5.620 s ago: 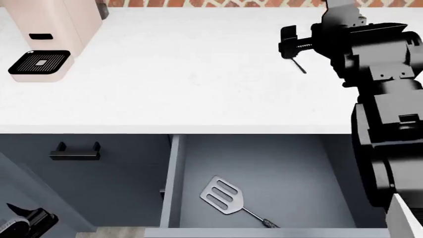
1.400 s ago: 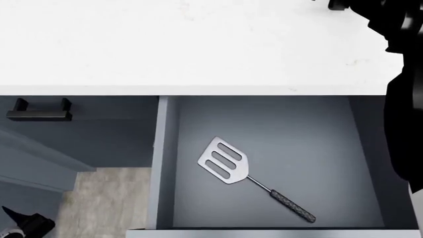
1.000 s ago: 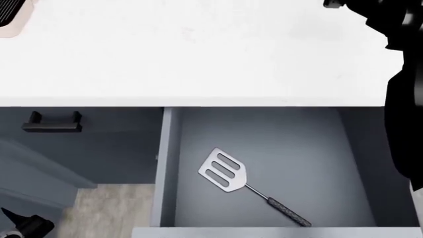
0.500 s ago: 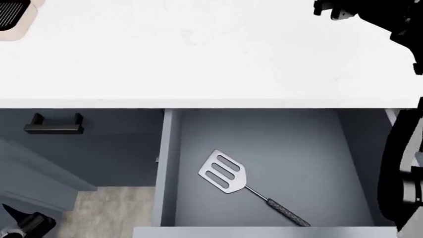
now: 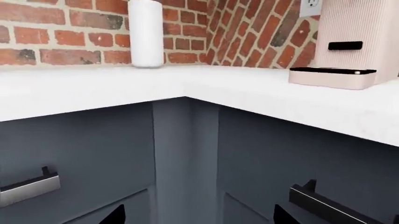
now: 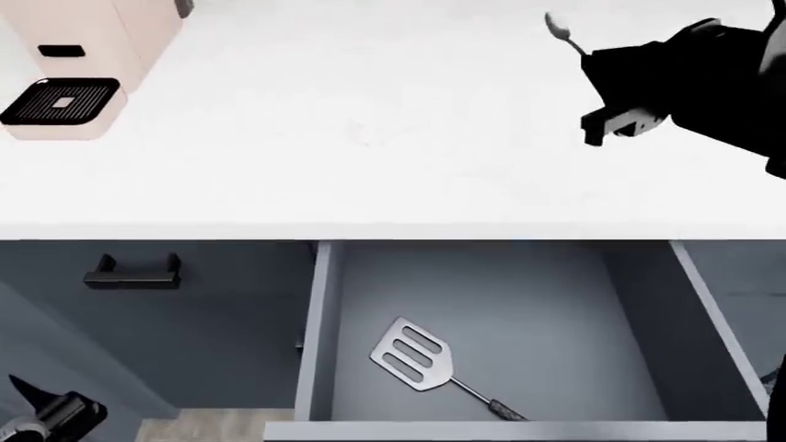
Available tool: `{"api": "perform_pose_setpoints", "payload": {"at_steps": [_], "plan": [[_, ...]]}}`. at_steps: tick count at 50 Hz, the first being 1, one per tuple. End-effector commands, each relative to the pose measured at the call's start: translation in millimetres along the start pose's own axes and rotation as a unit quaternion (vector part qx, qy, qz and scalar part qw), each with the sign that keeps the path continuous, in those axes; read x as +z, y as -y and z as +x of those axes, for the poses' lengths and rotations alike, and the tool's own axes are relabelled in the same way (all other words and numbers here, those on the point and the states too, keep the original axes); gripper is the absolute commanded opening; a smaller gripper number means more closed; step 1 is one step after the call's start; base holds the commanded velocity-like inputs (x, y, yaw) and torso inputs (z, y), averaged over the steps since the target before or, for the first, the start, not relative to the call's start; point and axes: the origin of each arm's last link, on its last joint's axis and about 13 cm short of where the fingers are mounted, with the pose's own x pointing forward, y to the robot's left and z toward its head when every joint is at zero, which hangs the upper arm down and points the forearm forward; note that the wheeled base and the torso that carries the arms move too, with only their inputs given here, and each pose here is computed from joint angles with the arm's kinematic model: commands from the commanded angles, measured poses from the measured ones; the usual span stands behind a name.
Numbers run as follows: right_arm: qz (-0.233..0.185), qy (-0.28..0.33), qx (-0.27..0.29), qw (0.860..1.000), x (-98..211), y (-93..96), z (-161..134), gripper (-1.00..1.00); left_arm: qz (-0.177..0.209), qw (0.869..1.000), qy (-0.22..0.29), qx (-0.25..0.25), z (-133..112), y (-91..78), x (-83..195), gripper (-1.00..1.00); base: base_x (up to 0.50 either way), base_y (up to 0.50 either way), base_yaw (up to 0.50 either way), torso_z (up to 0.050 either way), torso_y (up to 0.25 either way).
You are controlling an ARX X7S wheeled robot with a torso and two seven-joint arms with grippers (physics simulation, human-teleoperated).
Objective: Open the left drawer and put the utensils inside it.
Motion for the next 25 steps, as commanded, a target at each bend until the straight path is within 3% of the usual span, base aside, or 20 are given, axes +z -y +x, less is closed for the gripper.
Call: {"api": "perform_pose_setpoints", "payload": {"at_steps": [1, 6, 11, 18, 25], "plan": [[-0.037, -0.048, 0.050, 0.997, -12.5, -13.7, -18.0, -1.00, -0.002, 1.000, 0.003, -0.001, -0.3, -0.3, 1.0, 1.00, 0.00, 0.00, 0.00, 0.000, 0.000], [-0.060, -0.073, 0.073, 0.993, -17.8, -19.9, -28.2, -1.00, -0.002, 1.000, 0.004, -0.001, -1.0, -0.1, 1.1, 1.00, 0.00, 0.00, 0.00, 0.000, 0.000], [-0.042, -0.073, 0.101, 0.991, -24.9, -23.6, -36.7, -1.00, -0.001, 1.000, 0.004, -0.002, -1.4, -0.1, 0.4, 1.00, 0.00, 0.00, 0.00, 0.000, 0.000], [-0.086, -0.037, 0.123, 0.988, -31.9, -36.2, -47.9, -1.00, -0.002, 1.000, 0.004, -0.002, -1.8, -0.8, 0.3, 1.00, 0.00, 0.00, 0.00, 0.000, 0.000], [-0.101, -0.061, 0.135, 0.984, -43.3, -44.6, -56.8, -1.00, -0.003, 1.000, 0.004, -0.001, -2.1, -1.3, 0.7, 1.00, 0.00, 0.00, 0.00, 0.000, 0.000]]}}
